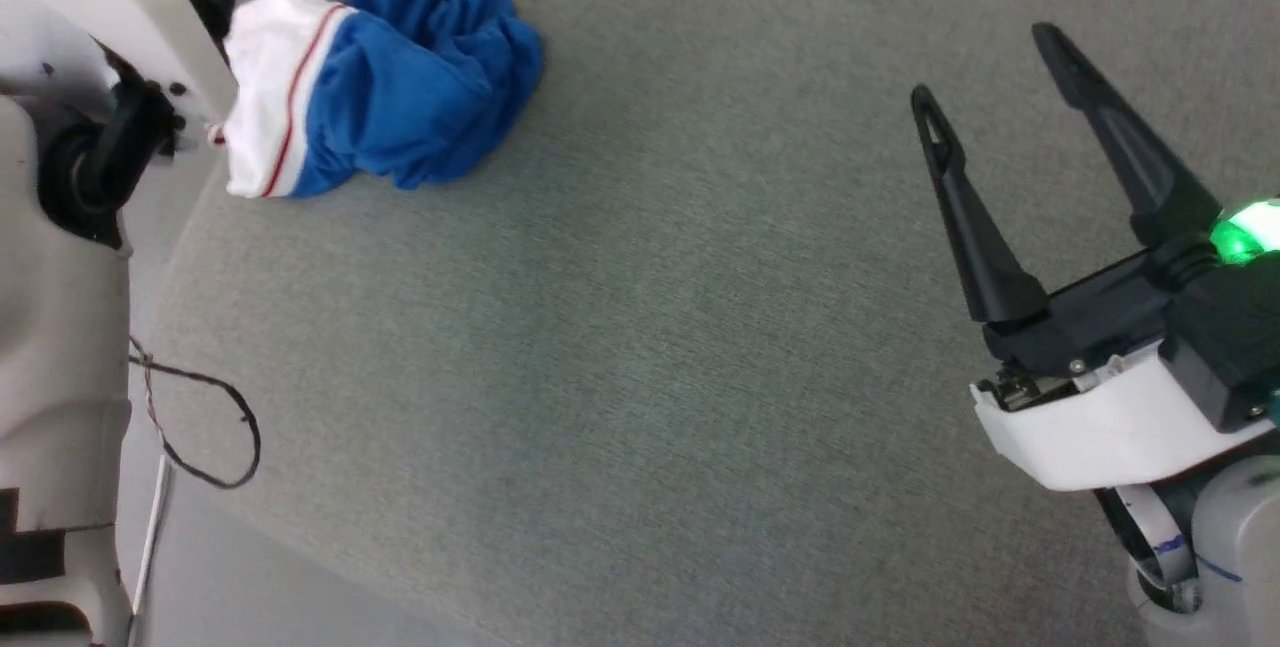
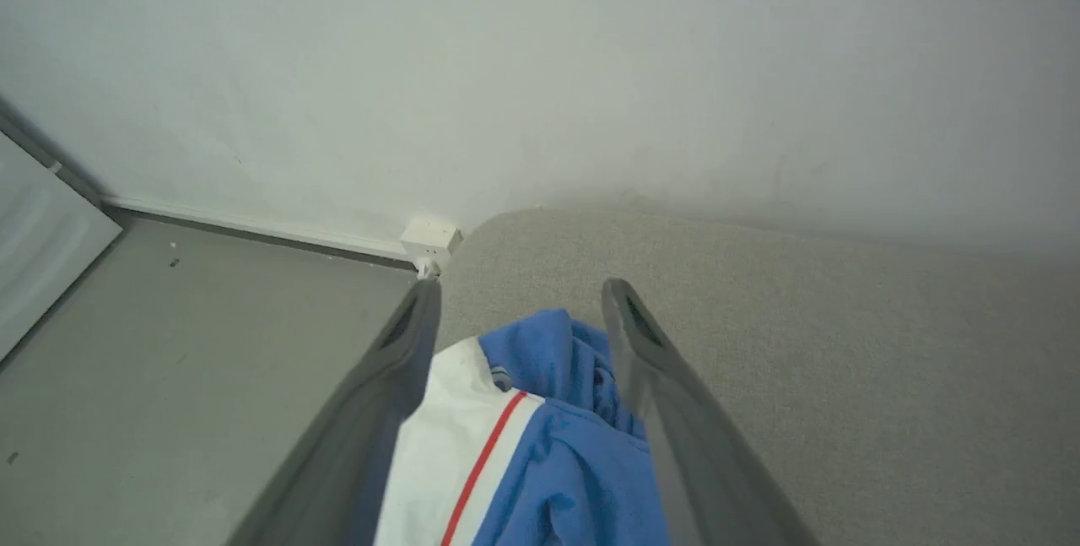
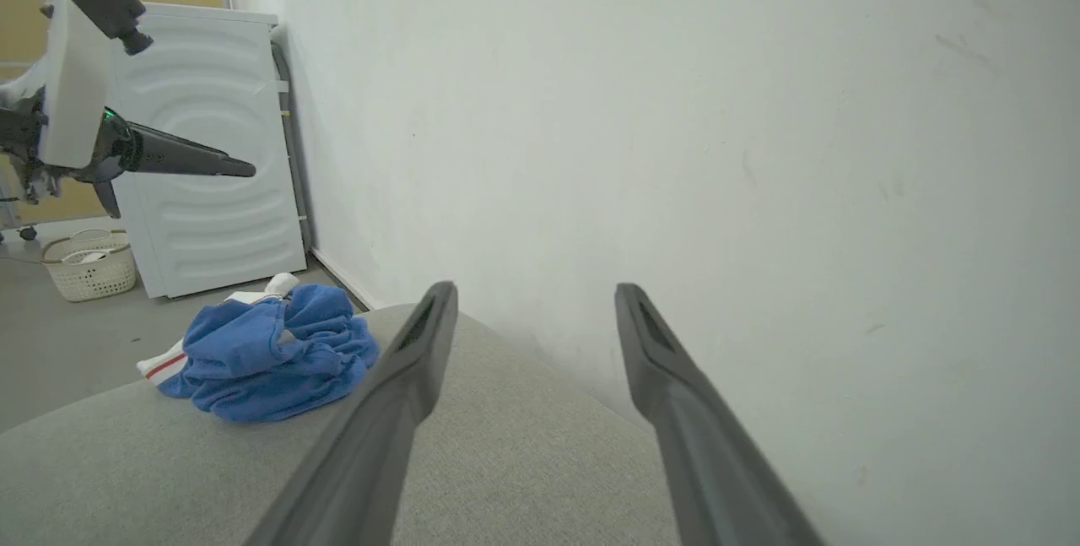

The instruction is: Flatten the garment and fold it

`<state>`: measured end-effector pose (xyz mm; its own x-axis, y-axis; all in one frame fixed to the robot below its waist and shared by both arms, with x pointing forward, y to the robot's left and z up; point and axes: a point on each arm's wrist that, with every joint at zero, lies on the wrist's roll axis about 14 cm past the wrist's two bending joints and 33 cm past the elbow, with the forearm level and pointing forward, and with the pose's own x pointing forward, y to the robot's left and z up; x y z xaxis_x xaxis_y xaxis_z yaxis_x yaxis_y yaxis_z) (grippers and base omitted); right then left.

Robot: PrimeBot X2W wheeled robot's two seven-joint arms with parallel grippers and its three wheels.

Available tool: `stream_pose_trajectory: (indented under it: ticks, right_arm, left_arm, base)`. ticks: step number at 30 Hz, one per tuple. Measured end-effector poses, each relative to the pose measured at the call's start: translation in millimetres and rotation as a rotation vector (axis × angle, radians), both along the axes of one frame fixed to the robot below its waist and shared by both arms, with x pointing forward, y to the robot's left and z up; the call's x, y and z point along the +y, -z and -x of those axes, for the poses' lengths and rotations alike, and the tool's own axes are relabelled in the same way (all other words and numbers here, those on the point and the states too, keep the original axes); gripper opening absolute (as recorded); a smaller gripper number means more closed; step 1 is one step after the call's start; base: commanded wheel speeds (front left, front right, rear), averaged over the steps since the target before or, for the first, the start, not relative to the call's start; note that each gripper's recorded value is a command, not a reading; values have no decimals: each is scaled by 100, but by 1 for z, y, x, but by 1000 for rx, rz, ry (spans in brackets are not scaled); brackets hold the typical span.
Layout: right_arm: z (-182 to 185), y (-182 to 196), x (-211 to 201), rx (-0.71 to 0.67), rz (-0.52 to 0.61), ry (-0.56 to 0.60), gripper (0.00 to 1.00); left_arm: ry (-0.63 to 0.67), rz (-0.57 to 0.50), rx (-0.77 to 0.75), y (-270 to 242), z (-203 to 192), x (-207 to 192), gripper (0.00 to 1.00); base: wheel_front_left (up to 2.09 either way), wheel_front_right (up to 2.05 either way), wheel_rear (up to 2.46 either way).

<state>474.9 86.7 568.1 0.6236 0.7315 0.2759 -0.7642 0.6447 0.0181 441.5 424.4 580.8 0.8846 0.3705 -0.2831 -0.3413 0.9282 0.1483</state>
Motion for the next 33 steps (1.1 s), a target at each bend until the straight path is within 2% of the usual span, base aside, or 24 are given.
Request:
stream_pose_trajectory:
  ticks: [7, 12, 13, 14, 15, 20, 25, 29, 33]
  right_arm:
    - [-28, 41, -21, 65, 39, 55, 100]
    - [-41, 71, -40, 119, 69, 109, 100]
    - [-43, 75, -44, 126, 75, 120, 100]
    - [-45, 79, -48, 132, 81, 130, 100]
    - [-46, 83, -52, 138, 87, 140, 100]
    - [-50, 91, -63, 151, 104, 170, 100]
    - [-46, 84, -63, 142, 82, 176, 100]
    - [-40, 70, -60, 131, 33, 178, 100]
    - [-30, 59, -62, 129, 3, 197, 100]
  left_arm:
    - [-54, 157, 364, 118, -2, -1, 100]
    - [-92, 279, 511, 177, 0, -14, 100]
    - [-90, 284, 532, 186, 0, -16, 45]
    - [-88, 289, 546, 192, -1, -18, 45]
    - [-88, 294, 555, 197, -2, -19, 0]
    - [-88, 287, 551, 202, -14, -15, 0]
    - [-93, 277, 502, 190, -16, -11, 0]
    - [-88, 241, 434, 162, -18, -2, 0]
    - [-67, 181, 317, 112, -28, 9, 0]
  base:
    - [0, 0, 0]
    - [0, 0, 0]
    - [0, 0, 0]
    - [0, 0, 0]
    - [0, 0, 0]
    - [0, 0, 0]
    - [0, 0, 0]
    - [0, 0, 0]
    - [0, 0, 0]
